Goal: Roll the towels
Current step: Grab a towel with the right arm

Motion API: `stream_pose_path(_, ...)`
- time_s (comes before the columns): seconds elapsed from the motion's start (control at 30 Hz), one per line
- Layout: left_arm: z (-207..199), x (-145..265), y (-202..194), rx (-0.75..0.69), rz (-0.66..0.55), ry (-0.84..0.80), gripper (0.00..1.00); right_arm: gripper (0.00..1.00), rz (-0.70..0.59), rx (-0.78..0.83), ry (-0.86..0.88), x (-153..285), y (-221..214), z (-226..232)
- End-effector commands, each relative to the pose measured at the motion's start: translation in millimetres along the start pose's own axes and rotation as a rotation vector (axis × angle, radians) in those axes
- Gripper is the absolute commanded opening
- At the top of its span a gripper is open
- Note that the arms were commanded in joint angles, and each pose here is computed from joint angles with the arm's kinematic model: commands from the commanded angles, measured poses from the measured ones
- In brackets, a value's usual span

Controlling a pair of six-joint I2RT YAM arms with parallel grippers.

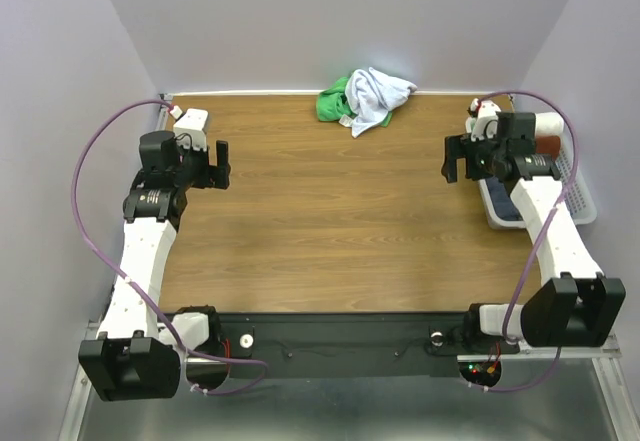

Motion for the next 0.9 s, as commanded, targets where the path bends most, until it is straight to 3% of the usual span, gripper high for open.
stream_pose_path(0.0, -4, -3, 7, 0.01, -0.04, -0.03, 0.99, 1.0, -0.054, 0.066, 0.028, -11, 36, -6)
stream_pose_path(0.1, -7, -3, 13, 0.021, -0.044, -0.058, 0.99, 1.0, -0.02, 0.07, 0.053, -37, 46, -12)
stream_pose_path(0.27, -14, -4, 17, 0.026, -0.048, -0.125, 0.99, 1.0, -0.072, 0.079, 0.068, -75, 101, -24)
stream_pose_path(0.3, -14, -3, 19, 0.031, -0.052, -0.131, 0.99, 1.0, -0.029, 0.068, 0.072, -101, 97, -27)
stream_pose_path(0.5, -14, -1, 22, 0.033, -0.051, -0.127, 0.99, 1.0, -0.104, 0.081, 0.081, -161, 151, -16)
stream_pose_path(0.53, -14, -1, 20, 0.034, -0.046, -0.124, 0.99, 1.0, -0.068, 0.055, 0.074, -190, 141, -17)
stream_pose_path(0.63, -14, -1, 15, 0.041, -0.031, -0.123, 0.99, 1.0, -0.143, 0.047, 0.059, -214, 166, -9)
stream_pose_path(0.87, -14, -7, -1, 0.053, 0.027, -0.123, 0.99, 1.0, -0.209, 0.061, -0.006, -293, 159, 5)
Point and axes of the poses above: each gripper's point midway between its finger pads, its own x axis back along the fingers, its own z axis along the line the jaws close on, y = z × x, the point moved 7 cm from there along x, back along the fingers, and after that the axes turned 1 degree about x, right-handed, at the moved point
